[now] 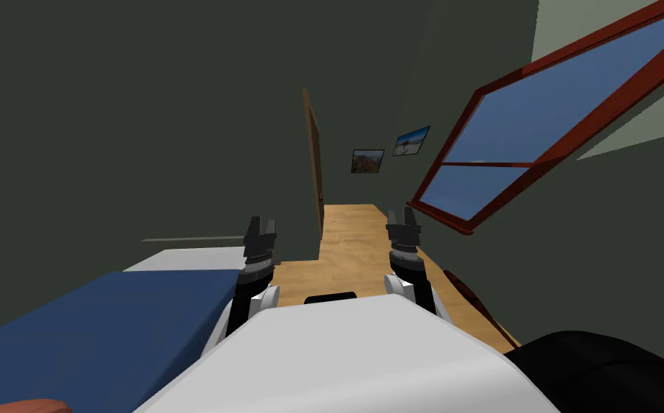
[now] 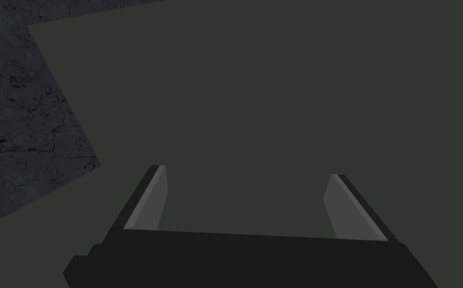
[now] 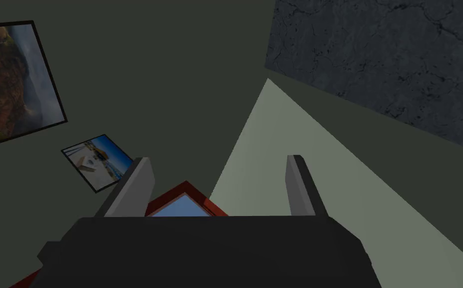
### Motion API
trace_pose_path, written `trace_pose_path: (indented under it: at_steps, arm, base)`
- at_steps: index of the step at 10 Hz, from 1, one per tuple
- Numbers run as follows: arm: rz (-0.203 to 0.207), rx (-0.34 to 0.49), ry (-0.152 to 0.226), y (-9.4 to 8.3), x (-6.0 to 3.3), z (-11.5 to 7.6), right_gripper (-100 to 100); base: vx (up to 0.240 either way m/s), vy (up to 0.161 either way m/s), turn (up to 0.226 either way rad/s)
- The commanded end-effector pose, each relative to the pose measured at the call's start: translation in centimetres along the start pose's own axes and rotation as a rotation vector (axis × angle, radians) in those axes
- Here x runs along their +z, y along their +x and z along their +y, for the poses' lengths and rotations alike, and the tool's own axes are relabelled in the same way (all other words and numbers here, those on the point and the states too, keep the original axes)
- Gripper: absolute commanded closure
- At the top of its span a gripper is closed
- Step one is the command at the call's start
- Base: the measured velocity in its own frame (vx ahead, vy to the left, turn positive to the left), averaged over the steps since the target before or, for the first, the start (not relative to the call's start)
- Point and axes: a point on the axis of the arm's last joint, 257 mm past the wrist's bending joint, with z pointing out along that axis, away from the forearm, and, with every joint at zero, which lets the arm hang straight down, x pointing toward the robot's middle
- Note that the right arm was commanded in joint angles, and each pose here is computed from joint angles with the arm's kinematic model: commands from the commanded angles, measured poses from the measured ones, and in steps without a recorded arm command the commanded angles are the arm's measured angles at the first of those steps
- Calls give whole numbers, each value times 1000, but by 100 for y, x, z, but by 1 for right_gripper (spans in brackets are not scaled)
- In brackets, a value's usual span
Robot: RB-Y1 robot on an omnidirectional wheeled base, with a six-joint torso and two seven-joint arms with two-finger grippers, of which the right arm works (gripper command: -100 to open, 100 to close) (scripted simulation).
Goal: Push the door open
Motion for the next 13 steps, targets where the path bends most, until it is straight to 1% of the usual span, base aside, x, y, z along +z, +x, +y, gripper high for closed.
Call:
trace_pose_path:
  at_steps: [1, 4, 9, 10, 13]
  arm:
    - [19, 3, 14, 47, -14, -105, -100]
    - [46, 9, 36, 118, -39, -277, -100]
    - [95, 19, 85, 257, -102, -647, -100]
    - [100, 21, 90, 272, -110, -690, -100]
    - [125, 27, 119, 348, -152, -904, -100]
  base:
    - [109, -54, 153]
    - [104, -113, 128]
    - [116, -116, 147]
    - [83, -123, 123]
    - [97, -106, 130]
